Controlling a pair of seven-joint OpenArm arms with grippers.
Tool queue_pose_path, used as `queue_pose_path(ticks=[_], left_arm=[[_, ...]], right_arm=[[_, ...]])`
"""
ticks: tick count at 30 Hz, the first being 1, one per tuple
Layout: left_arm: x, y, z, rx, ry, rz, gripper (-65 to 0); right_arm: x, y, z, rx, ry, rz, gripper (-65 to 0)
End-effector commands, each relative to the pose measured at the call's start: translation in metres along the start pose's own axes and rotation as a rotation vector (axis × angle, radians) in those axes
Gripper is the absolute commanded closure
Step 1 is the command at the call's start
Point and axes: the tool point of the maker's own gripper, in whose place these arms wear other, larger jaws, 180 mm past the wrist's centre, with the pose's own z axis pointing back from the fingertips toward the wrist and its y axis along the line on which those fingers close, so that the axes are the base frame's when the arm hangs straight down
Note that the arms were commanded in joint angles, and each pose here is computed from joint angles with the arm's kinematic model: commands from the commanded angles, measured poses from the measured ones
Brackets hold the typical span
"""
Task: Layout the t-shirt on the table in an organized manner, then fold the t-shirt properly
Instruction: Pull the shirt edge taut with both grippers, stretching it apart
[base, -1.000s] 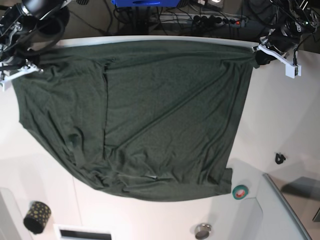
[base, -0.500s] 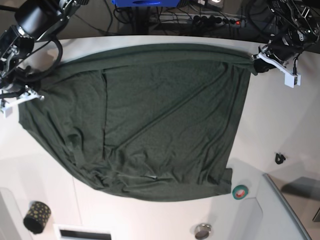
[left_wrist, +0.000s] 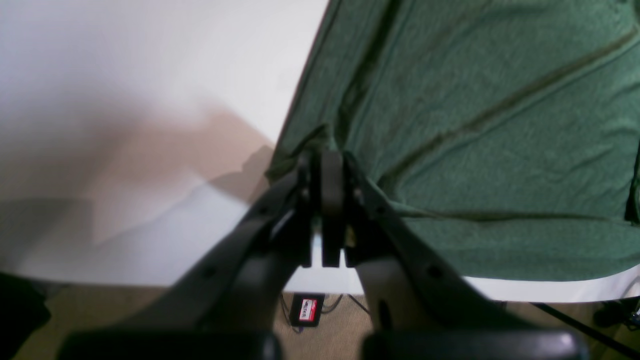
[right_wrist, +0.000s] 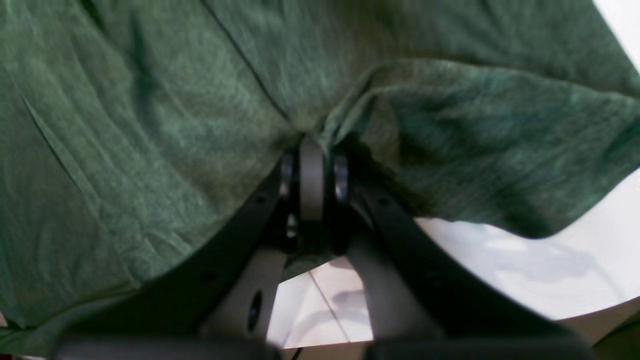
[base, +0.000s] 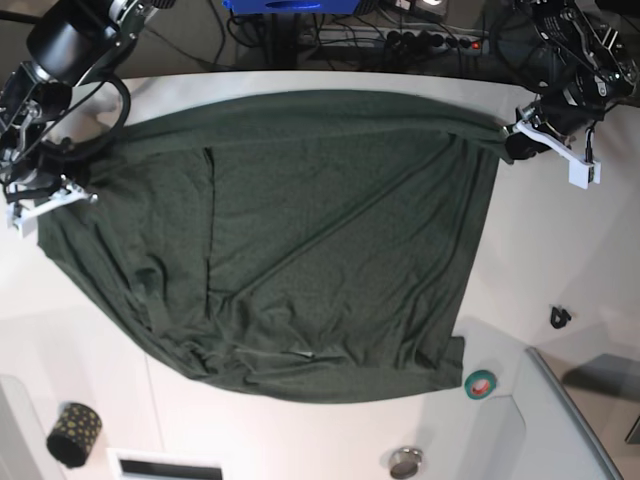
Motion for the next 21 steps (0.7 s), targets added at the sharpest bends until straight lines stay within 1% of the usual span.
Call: queue_pose_path(ticks=[1,3,7,11,21], left_arm=[[0.017,0.0,0.003,0.0,-0.05,-0.017,0.0],[0.021,-0.001,0.001,-0.004,-0.057,-0.01,0.0],[0.021,0.003,-0.002,0.015,-0.056,0.05,0.0],[0.028,0.001,-0.003,0.013,-0.097,0.046,0.0],[0.028,0.001,-0.003,0.011,-0.096,0.044,0.0]], right_arm=[[0.018,-0.001,0.005,0.0,-0.054,0.003,-0.6],[0.02,-0.002,0.006,-0.005,-0.068,0.001,-0.6],[0.024,-0.007,0.006,-0.03,-0.097,-0.043,-0.6],[0.025,-0.009,0.006,-0.033,-0.104,-0.05,-0.6],[0.02,-0.012,0.006,-0.039,-0.097,-0.051,-0.6]])
